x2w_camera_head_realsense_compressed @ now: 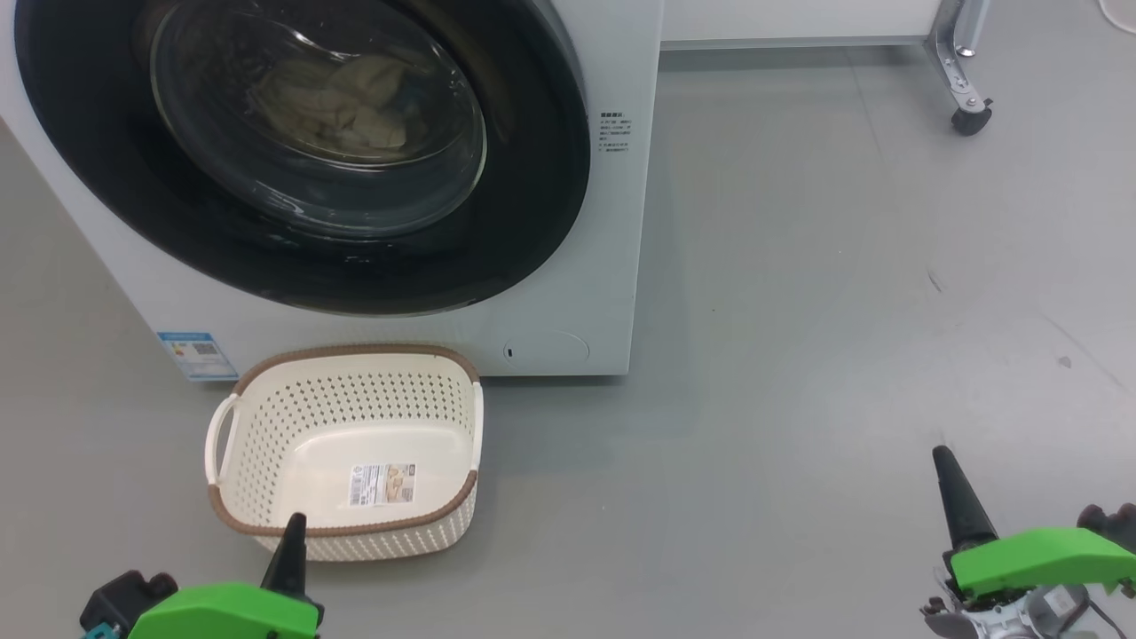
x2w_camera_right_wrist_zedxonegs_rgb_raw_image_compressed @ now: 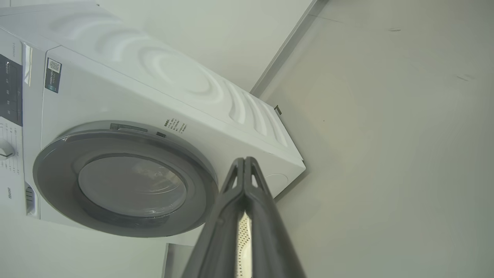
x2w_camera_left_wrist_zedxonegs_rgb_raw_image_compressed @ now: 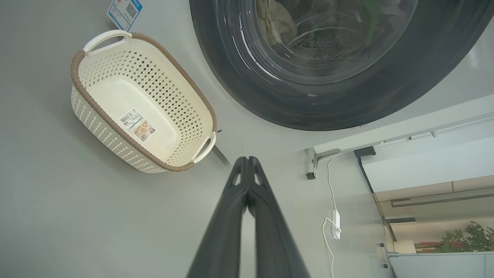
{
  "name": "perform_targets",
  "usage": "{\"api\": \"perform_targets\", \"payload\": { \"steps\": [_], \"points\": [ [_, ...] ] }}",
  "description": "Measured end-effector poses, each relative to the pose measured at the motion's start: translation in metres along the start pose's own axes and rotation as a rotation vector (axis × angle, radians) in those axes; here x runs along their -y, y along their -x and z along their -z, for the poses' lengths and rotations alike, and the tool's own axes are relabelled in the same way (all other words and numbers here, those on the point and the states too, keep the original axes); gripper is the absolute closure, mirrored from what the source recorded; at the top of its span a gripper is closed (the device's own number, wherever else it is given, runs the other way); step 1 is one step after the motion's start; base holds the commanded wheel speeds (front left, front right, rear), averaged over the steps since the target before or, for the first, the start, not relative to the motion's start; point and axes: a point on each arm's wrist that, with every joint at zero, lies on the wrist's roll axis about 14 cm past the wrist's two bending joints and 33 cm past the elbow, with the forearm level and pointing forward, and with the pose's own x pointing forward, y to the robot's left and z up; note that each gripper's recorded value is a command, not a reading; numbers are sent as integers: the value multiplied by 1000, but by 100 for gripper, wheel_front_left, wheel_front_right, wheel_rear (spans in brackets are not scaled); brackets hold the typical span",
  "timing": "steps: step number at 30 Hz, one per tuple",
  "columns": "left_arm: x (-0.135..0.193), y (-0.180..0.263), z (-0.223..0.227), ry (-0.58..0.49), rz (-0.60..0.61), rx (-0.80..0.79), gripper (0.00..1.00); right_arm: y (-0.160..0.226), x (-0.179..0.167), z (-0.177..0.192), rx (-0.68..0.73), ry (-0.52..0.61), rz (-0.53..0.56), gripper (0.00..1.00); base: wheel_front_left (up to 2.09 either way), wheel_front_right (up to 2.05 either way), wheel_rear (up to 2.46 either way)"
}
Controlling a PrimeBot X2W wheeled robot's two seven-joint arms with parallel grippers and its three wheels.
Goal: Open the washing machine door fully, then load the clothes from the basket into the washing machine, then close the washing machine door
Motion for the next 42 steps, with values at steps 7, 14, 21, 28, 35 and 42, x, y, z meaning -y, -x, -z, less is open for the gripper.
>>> {"api": "perform_targets", "payload": {
  "steps": [7, 14, 21, 28, 35, 42],
  "points": [
    [0, 0, -3, 81, 6, 2, 100, -4, -2, -4, 7, -79, -5, 100, 0, 0, 0],
    [1, -1, -6, 161, 20, 7, 100, -4, 1, -5, 8, -160, 3, 100, 0, 0, 0],
    [1, -1, -11, 252, 34, 17, 100, -9, -3, -9, 17, -249, -10, 100, 0, 0, 0],
    [4, -3, -18, 331, 54, 35, 100, -11, -5, -12, 21, -330, -16, 100, 0, 0, 0],
    [5, -3, -22, 398, 70, 42, 100, -12, -3, -14, 23, -399, -16, 100, 0, 0, 0],
    [8, -4, -29, 474, 100, 55, 100, -16, -7, -18, 29, -477, -30, 100, 0, 0, 0]
  ]
}}
